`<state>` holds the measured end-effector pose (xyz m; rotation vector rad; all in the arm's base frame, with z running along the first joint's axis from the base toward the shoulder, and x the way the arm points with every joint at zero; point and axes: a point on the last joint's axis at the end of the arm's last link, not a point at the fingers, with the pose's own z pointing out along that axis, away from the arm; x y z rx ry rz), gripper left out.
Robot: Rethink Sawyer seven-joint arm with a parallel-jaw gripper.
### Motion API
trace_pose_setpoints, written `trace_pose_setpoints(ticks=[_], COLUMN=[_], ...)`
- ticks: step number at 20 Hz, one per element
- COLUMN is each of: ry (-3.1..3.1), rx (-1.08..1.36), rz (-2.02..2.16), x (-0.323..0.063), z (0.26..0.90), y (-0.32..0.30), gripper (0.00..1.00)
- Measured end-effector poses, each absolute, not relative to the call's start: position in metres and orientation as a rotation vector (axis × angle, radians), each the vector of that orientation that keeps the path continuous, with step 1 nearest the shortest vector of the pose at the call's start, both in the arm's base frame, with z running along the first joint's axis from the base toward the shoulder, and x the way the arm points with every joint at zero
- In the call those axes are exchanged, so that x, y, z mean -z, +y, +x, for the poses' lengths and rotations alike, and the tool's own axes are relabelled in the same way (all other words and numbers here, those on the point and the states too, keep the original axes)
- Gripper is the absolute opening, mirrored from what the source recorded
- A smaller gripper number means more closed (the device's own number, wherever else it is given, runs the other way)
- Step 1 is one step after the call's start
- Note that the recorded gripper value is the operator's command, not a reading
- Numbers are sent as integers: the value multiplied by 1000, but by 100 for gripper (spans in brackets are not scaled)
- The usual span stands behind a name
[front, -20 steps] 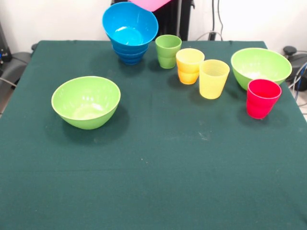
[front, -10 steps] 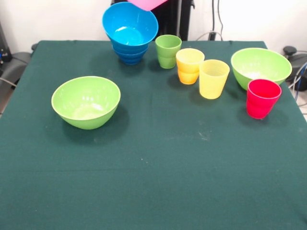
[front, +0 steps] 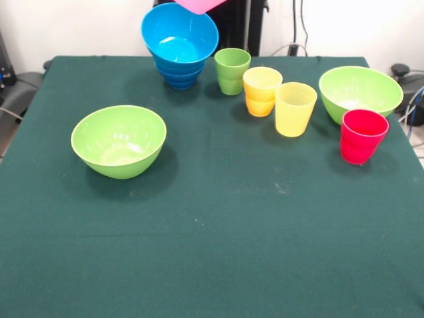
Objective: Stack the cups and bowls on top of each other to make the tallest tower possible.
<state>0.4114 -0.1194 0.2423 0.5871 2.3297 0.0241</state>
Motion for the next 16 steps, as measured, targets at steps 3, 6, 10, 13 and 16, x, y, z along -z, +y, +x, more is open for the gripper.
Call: trace_pose_setpoints(ticks=[3,6,10,13,16], ry=[2326,2320,2313,2309,2308], rx=[-13,0,18,28,31], rz=[588,587,587,587,585], x=[-243,-245,-247,-248,-248], z=[411,411,411,411,411], y=[-120,-121,-123,-124,-124], gripper=[0,0,0,0,0])
